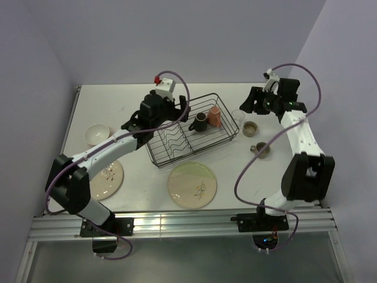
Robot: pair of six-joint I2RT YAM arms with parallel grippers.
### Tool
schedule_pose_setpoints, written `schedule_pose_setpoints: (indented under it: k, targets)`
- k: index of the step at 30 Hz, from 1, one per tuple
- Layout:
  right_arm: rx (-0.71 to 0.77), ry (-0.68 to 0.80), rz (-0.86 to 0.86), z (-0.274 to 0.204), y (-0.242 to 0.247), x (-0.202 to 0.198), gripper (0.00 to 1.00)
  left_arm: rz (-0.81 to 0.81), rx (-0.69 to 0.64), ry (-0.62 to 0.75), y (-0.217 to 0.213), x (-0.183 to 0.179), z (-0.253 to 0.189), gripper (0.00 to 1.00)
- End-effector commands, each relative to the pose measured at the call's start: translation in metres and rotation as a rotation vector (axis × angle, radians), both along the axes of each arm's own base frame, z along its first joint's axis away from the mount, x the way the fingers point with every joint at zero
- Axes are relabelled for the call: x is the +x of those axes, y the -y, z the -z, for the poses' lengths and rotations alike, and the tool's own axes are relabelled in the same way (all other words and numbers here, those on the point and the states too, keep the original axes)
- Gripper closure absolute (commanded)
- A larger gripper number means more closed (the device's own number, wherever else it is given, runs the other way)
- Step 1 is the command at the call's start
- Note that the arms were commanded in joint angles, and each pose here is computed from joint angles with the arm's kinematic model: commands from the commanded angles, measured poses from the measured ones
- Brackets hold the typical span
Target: Load the mixed dishes into the dish rack
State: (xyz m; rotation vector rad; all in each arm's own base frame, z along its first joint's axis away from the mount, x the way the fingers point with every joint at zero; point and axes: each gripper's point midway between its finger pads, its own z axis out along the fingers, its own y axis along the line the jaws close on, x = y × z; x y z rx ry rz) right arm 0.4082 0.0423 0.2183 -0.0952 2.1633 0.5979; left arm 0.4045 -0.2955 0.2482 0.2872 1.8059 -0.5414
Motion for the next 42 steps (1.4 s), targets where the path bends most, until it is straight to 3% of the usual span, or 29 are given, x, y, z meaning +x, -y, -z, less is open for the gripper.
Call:
schedule_pose_setpoints:
  k: [1, 3, 13, 26, 32, 36, 42]
  targets:
    - [0.019, -0.11, 0.098, 0.01, 0.013, 0.026, 0.37, -0.126, -0.105, -0.087, -0.04, -0.009, -0.02, 0.01]
    - [0.012, -0.189, 0.115, 0.036, 0.018, 0.04, 0.39, -0.097, -0.157, -0.113, -0.047, -0.018, -0.025, 0.01]
    - [-0.158, -0.272, 0.1, 0.096, 0.037, 0.081, 0.48, -0.042, -0.297, -0.096, -0.076, -0.088, -0.035, 0.02]
    - [-0.177, -0.347, 0.088, 0.142, 0.027, 0.09, 0.56, 0.012, -0.392, -0.125, -0.064, -0.094, -0.039, 0.05]
    - [-0.197, -0.351, 0.105, 0.149, 0.033, 0.09, 0.75, 0.062, -0.477, -0.162, -0.05, -0.096, -0.045, 0.08]
    - [-0.179, -0.334, 0.108, 0.143, 0.035, 0.089, 0.96, 0.105, -0.552, -0.187, -0.039, -0.098, -0.052, 0.09]
    - [-0.14, -0.247, 0.141, 0.112, 0.05, 0.094, 1.0, 0.18, -0.678, -0.241, -0.022, -0.101, -0.066, 0.09]
